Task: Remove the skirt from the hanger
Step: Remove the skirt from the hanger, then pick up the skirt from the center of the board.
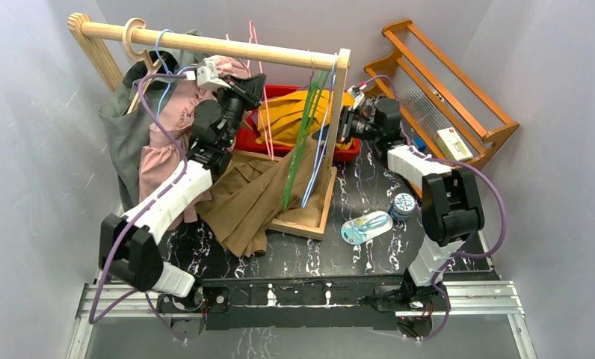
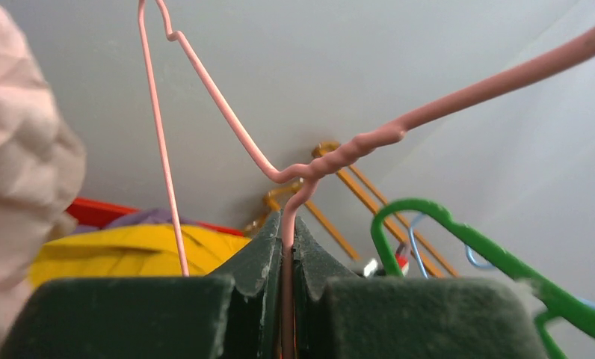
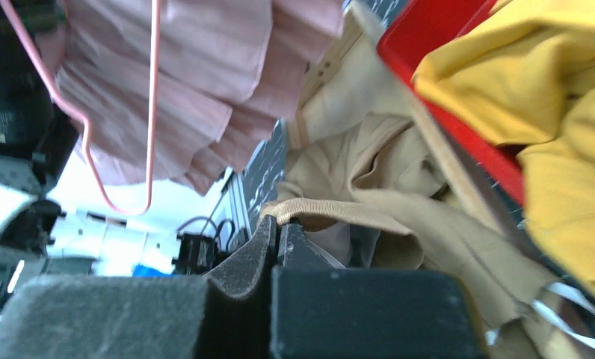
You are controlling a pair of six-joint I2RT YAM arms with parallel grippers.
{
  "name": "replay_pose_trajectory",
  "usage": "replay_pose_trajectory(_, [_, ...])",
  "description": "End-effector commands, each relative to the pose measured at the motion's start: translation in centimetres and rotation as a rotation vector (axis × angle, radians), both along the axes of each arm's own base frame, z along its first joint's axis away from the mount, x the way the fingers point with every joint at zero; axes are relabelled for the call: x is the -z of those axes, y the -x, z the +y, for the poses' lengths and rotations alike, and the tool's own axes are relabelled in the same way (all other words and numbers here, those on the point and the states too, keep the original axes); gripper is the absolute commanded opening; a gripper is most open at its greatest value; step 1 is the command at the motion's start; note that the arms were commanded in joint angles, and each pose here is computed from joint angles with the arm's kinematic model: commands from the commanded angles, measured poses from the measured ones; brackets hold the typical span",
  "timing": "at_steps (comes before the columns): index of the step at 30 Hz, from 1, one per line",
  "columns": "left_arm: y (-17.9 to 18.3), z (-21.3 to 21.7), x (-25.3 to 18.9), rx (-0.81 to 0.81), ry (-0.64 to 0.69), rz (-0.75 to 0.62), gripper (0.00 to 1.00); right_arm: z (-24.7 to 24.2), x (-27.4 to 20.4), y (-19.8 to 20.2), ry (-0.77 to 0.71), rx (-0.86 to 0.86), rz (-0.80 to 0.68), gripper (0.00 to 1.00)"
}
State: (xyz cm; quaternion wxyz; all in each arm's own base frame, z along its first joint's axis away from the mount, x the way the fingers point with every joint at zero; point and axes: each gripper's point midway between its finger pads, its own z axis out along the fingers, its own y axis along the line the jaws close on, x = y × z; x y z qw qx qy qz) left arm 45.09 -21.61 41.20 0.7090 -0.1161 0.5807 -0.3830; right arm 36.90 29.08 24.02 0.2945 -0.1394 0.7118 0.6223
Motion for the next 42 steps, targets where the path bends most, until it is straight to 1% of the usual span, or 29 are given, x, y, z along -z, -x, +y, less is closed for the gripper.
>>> replay_pose_trajectory(1, [4.2, 0.1, 0.6, 0.102, -0.107, 0.074, 0.00, -1.5, -8.2, -2.6, -0.085, 0.112, -0.139, 0.00])
replay_pose_trajectory(6, [7.2, 0.6, 0.7, 0.149, -0.167, 0.117, 0.00, -3.5, -14.1, -4.4, -0.156, 0.223, -0.204, 0.00])
replay_pose_trajectory(12, [9.9, 1.0, 1.5, 0.194, -0.220, 0.153, 0.00, -7.3, -22.3, -5.9, -0.236, 0.427, -0.339, 0.00])
replay_pose_trajectory(15, [10.7, 1.2, 1.9, 0.205, -0.253, 0.163, 0.00, -9.3, -25.3, -6.2, -0.197, 0.552, -0.416, 0.00])
replay_pose_trajectory(17, [11.1, 1.6, 2.0, 0.197, -0.269, 0.170, 0.00, -10.9, -26.1, -6.5, -0.149, 0.660, -0.445, 0.00])
replay_pose_trajectory(19, [11.4, 1.9, 2.3, 0.192, -0.275, 0.179, 0.00, -12.3, -26.5, -6.5, -0.127, 0.711, -0.461, 0.00])
replay_pose_trajectory(24, [12.1, 1.9, 2.6, 0.211, -0.289, 0.186, 0.00, -14.3, -26.5, -6.4, -0.028, 0.756, -0.489, 0.00])
replay_pose_trajectory(30, [12.9, 2.0, 2.4, 0.223, -0.292, 0.186, 0.00, -16.5, -32.1, -4.8, 0.080, 0.825, -0.654, 0.00])
replay_pose_trajectory(34, [13.3, 2.0, 2.3, 0.233, -0.282, 0.191, 0.00, -16.9, -34.7, -4.6, 0.114, 0.824, -0.702, 0.00])
replay_pose_trajectory(37, [13.4, 1.9, 2.3, 0.237, -0.275, 0.193, 0.00, -16.8, -35.8, -3.7, 0.110, 0.809, -0.731, 0.00])
replay_pose_trajectory(40, [13.4, 1.9, 2.1, 0.240, -0.274, 0.193, 0.00, -16.8, -35.8, -3.0, 0.099, 0.811, -0.744, 0.00])
replay_pose_trajectory(42, [13.4, 1.9, 2.1, 0.241, -0.273, 0.193, 0.00, -16.4, -34.1, -3.5, 0.099, 0.784, -0.721, 0.00])
